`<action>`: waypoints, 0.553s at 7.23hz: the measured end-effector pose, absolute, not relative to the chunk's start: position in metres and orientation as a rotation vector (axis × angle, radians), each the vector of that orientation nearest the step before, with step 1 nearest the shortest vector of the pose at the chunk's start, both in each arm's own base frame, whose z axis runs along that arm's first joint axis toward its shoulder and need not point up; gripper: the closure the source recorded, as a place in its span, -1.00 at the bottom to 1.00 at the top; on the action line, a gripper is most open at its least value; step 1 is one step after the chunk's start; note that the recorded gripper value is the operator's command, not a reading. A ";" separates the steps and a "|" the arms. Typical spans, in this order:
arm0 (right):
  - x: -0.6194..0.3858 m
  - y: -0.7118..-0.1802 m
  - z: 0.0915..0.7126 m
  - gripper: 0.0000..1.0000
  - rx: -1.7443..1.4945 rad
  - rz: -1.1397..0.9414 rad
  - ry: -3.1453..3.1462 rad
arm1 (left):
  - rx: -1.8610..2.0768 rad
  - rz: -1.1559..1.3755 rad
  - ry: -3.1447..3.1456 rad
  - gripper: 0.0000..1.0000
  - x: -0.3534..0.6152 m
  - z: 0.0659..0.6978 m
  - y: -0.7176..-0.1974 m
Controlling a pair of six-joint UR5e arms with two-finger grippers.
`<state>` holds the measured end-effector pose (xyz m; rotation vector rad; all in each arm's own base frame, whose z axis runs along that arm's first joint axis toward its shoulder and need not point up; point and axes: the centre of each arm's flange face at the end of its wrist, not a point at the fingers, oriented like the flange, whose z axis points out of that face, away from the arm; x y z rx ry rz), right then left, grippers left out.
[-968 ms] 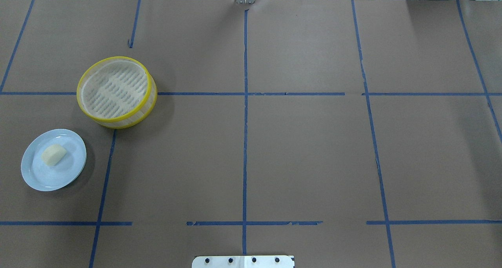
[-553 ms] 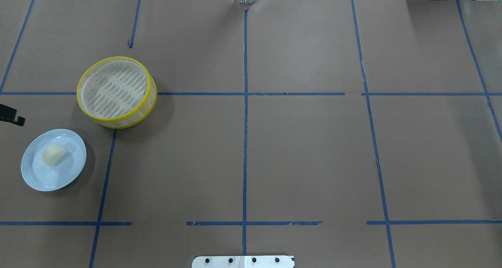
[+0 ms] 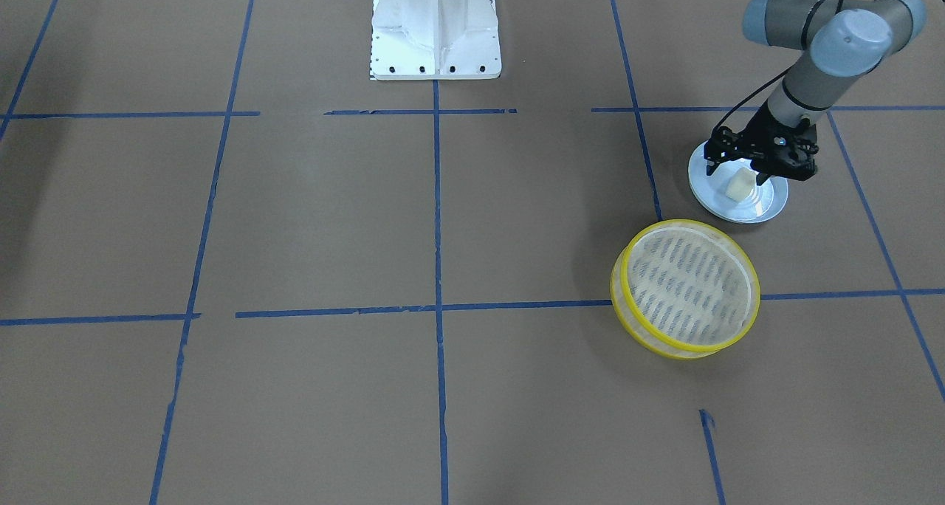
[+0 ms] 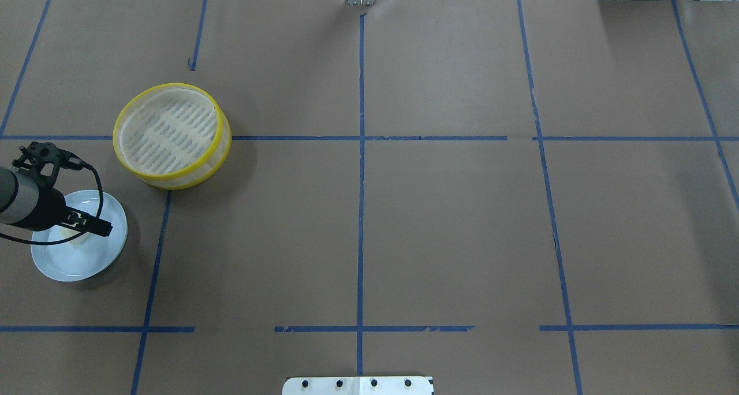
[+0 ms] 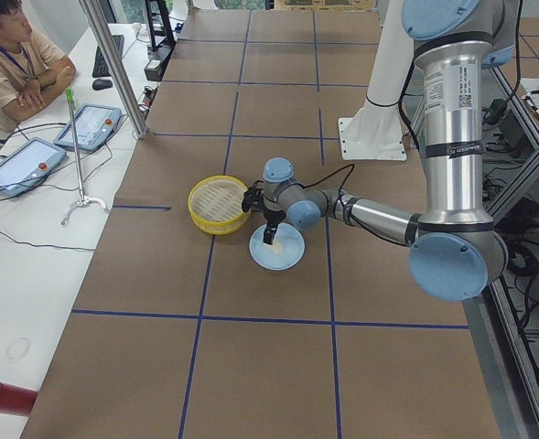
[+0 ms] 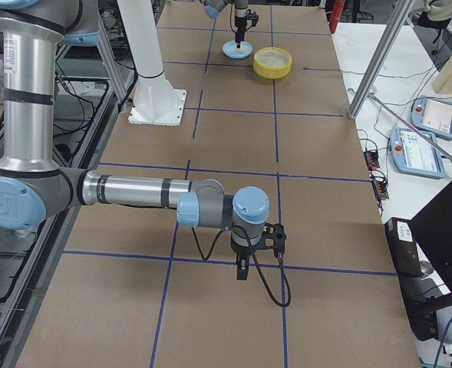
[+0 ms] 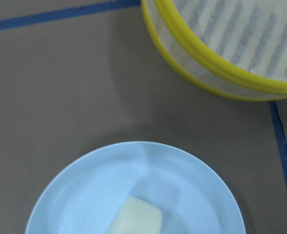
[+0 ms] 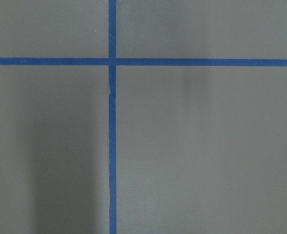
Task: Place bun in steamer
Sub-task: 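Move the left gripper down over the bun on the blue plate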
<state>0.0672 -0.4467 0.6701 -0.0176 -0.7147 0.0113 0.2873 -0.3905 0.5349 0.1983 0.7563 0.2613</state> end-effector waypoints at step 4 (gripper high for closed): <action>0.067 -0.447 0.670 -1.00 -0.018 0.011 -0.715 | 0.298 0.341 0.710 -0.96 0.283 0.523 -0.384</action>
